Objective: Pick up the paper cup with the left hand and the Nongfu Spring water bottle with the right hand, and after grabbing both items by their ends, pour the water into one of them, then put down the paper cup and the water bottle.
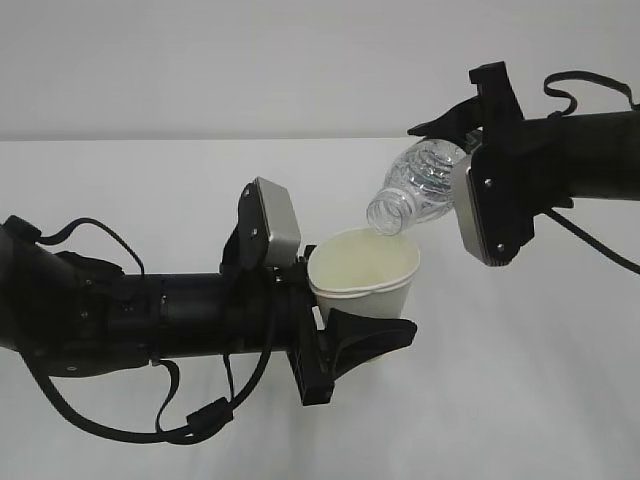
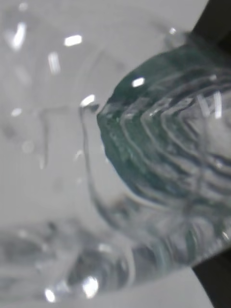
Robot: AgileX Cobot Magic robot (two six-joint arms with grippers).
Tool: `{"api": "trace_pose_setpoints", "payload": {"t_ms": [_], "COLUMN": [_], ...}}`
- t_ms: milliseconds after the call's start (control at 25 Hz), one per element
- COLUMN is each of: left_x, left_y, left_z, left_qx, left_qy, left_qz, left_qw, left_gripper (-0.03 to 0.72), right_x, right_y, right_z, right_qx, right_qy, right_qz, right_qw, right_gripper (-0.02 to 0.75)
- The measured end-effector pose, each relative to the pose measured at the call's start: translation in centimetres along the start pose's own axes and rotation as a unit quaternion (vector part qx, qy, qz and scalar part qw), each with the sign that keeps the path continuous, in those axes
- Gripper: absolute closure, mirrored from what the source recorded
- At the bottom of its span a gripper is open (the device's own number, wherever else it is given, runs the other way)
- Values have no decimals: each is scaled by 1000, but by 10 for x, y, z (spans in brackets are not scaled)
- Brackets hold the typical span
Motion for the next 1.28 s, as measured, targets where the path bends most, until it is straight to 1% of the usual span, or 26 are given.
{"api": "trace_pose_setpoints", "payload": {"t_ms": [240, 440, 1280], "left_x": [0, 0, 1], "left_y": [-1, -1, -3], "left_z": [2, 2, 3], "left_qx": [-1, -1, -2], "left_qy": [-6, -7, -10], "left_qz": [-3, -4, -7], "left_qw": [1000, 1000, 1000], "left_gripper": [244, 244, 244], "right_x": [0, 0, 0], "right_y": [-1, -8, -8], "right_z": [-1, -3, -3], "right_qx": [-4, -10, -29], "right_qy": [1, 3, 4], "right_qz": [-2, -9, -10], "right_qw": [1000, 1000, 1000], "right_gripper": [246, 246, 246]}}
Point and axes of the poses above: a point on each arm's last joint axis where the gripper is mounted, x pointing out along that axis toward the gripper, y along the wrist's bending axis when the last joint is at zero, z = x × y, the point moved 8 cm from there along x, pointing out along that axis toward the gripper, and after that the axes turned 3 degrees about -x, right-handed, at the moved point
